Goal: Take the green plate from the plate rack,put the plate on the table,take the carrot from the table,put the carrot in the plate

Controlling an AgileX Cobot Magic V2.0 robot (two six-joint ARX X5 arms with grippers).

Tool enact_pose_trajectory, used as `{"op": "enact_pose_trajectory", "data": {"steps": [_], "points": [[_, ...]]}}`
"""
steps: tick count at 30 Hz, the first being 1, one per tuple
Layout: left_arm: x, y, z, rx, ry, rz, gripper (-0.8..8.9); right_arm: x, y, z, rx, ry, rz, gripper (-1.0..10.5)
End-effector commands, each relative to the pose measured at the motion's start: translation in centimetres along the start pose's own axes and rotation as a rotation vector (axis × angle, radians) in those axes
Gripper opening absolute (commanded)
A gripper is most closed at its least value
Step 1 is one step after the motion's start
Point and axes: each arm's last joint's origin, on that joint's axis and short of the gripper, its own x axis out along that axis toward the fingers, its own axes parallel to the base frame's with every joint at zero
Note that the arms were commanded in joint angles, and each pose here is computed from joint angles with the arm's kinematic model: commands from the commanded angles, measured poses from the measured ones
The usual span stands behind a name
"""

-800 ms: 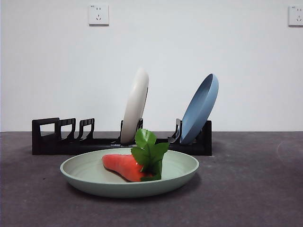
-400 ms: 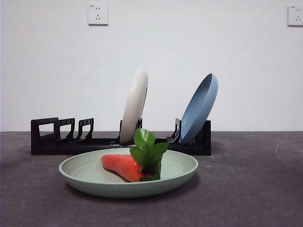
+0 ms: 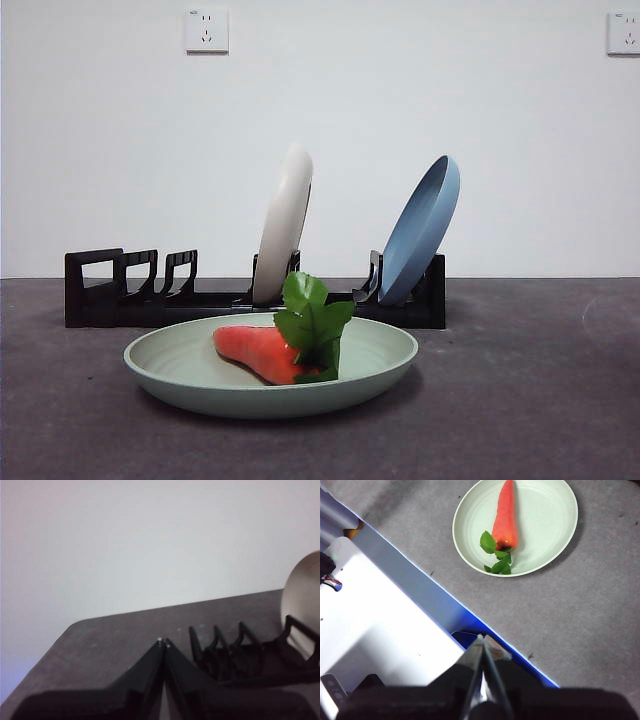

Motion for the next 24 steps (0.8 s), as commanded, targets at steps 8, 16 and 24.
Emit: {"op": "enact_pose_trajectory", "data": {"steps": [8, 16, 24], "points": [[-0.1, -0.2, -3.7, -0.012, 0.082, 0.013, -0.03, -0.1, 0.0, 0.1, 0.007, -0.008, 0.0, 0.0], [-0.3, -0.5, -5.7, -0.09, 0.195, 0.001, -0.03, -0.1, 0.0, 0.1, 0.007, -0.008, 0.0, 0.0], [-0.4, -0.6, -6.2, -0.112, 0.248, 0.002, -0.04, -0.1, 0.0, 0.1, 0.007, -0.008, 0.0, 0.0]]}}
